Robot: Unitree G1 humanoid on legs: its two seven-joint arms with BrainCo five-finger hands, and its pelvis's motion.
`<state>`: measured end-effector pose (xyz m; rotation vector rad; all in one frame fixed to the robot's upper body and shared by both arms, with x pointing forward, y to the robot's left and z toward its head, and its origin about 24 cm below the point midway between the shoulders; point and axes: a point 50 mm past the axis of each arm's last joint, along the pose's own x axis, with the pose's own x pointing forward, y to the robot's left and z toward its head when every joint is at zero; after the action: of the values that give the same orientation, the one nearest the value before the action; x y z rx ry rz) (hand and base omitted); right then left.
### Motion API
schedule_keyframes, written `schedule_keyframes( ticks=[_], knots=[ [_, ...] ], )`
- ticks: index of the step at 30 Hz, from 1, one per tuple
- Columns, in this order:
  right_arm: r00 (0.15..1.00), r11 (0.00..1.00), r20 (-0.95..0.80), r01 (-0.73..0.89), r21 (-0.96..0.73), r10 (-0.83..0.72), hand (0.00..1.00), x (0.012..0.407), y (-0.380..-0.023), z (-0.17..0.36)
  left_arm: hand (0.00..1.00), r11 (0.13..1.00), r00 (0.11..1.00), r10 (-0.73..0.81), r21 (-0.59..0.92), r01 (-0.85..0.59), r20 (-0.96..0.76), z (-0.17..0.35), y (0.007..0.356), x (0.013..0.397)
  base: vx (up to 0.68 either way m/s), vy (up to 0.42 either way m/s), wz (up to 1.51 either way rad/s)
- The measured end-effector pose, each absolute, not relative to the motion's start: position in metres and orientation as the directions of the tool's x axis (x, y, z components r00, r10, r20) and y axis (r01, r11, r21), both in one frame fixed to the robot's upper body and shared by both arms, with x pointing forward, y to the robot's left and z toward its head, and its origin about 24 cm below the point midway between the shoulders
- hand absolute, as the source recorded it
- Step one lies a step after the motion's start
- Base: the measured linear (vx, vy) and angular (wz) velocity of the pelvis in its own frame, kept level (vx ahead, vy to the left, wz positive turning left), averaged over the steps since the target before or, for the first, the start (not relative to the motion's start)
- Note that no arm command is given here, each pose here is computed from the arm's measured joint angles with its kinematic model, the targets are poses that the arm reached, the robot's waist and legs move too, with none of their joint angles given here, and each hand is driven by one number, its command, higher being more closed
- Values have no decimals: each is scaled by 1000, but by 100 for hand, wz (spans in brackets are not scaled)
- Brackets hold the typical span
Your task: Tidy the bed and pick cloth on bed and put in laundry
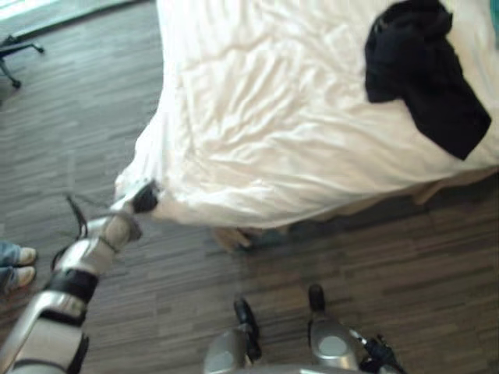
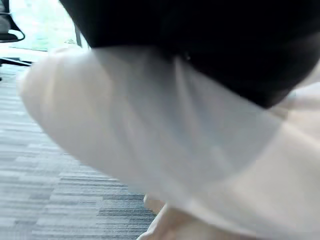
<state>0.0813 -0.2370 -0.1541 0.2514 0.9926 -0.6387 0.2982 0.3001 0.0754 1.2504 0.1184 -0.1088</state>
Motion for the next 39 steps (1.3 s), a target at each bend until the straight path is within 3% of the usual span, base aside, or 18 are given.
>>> schedule_keyframes(
  ticks=[5,11,13,14,17,20,23,27,28,30,33,39],
  knots=[
    [372,809,-850,579,-101,-372,0,73,-238,-156,0,455,983,75,883,117,-169,47,311,275,-99,-20,16],
    [317,803,-874,582,-126,-367,0,57,-239,-159,0,654,889,328,756,30,-319,-22,328,230,-50,-29,23],
    [317,802,-874,584,-127,-369,0,57,-240,-159,0,704,787,448,710,-19,-424,-47,341,203,33,2,-3],
    [312,796,-875,592,-126,-371,0,56,-240,-159,0,722,695,515,691,-37,-502,-64,350,177,31,4,0],
    [281,772,-882,622,-133,-379,0,47,-240,-161,0,738,493,619,668,-99,-611,-88,364,114,58,4,3],
    [250,753,-887,642,-148,-388,0,41,-241,-162,0,722,400,672,673,-162,-624,-93,370,85,63,2,6],
    [245,729,-880,667,-151,-406,0,42,-244,-161,0,708,364,702,660,-253,-613,-97,366,78,4,1,-1],
    [218,640,-853,750,-165,-475,0,43,-257,-156,0,744,384,666,534,-401,-640,-115,324,89,-25,1,-14],
    [247,631,-829,760,-155,-501,100,52,-264,-151,0,763,420,643,491,-420,-640,-117,312,97,-32,0,-12],
    [305,620,-774,771,-141,-555,100,69,-277,-138,0,788,480,611,424,-446,-630,-116,297,109,-31,2,-21],
    [469,657,-605,744,-121,-643,100,114,-301,-101,0,818,573,562,298,-492,-597,-110,274,128,-30,3,-17],
    [733,774,-272,627,-85,-624,100,200,-309,-27,0,861,626,474,175,-478,-619,-117,241,133,-3,0,-1]
  ],
)
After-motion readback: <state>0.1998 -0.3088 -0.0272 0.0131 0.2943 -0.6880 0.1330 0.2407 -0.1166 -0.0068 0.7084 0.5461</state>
